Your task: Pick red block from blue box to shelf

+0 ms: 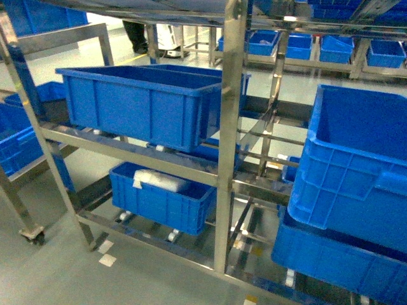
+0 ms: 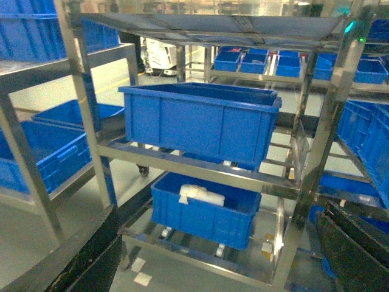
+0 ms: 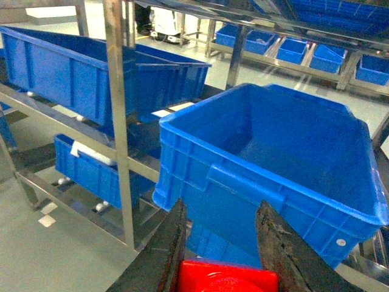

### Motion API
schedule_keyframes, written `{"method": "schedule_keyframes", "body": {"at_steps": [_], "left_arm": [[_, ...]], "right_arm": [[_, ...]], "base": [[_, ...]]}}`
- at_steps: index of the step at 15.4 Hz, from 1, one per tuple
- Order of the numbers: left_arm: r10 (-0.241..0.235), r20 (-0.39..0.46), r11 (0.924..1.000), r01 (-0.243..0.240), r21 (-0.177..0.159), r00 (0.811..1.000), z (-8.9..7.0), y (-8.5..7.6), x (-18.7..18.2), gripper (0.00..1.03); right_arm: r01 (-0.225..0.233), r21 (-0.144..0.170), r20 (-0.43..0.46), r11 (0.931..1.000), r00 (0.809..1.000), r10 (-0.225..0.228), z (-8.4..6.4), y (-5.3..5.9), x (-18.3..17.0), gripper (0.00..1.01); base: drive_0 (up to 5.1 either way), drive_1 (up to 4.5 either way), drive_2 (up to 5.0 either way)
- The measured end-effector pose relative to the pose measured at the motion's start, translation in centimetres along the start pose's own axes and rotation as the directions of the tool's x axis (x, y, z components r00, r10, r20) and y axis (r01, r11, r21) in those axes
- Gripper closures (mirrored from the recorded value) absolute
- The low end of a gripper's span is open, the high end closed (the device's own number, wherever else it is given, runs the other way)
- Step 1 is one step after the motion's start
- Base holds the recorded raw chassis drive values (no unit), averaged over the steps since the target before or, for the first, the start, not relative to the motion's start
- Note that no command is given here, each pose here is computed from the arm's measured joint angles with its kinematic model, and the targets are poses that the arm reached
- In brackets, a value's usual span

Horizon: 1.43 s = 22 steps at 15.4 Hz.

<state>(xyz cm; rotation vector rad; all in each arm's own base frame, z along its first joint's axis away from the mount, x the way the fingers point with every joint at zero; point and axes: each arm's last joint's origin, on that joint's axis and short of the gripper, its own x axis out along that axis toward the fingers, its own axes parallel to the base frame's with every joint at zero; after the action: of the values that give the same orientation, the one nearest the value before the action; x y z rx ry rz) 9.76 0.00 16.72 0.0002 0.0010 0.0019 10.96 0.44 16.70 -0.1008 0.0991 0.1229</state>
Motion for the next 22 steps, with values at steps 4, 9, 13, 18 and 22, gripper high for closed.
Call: {"method": "schedule_keyframes", "body": {"at_steps": [4,9,13,18,22], "left_arm": [[-0.001,0.001,1.0000,0.001,0.000,1.000,0.01,0.00,0.00,0.05],[-0.002,-0.003,1.0000,0.002,0.000,1.000,-0.03,0.00,0.00,0.05],[-0.002,0.000,1.0000,0.002,0.000,1.000,0.00,-0.01,0.00,0.05],[-0.002,0.000,1.0000,0.002,0.000,1.000,0.00,-0.01,0.00,0.05],[-0.002,0.000,1.0000,0.002,0.000,1.000,0.00,-0.01,0.00,0.05]], "right_arm": [[0.000,0.000,-0.001,1.0000,1.000,0.000,-0.01,0.00,0.00,0.73],[0.000,0.000,-0.003,1.0000,1.000,0.000,-0.02,0.00,0.01,0.73],[0.000,0.000,0.000,1.0000,1.000,0.000,0.00,0.00,0.00,0.73],[0.000,0.000,0.000,1.0000,1.000,0.000,0.00,0.00,0.00,0.73],[0.000,0.000,0.001,1.0000,1.000,0.000,0.01,0.00,-0.01,0.73]], "base": [[-1.7,2.49,-5.9],[-1.5,1.42,-4.4],[-0.3,-0.29,-0.3],[0.0,0.00,0.0],[0.0,1.74,-1.7]]}}
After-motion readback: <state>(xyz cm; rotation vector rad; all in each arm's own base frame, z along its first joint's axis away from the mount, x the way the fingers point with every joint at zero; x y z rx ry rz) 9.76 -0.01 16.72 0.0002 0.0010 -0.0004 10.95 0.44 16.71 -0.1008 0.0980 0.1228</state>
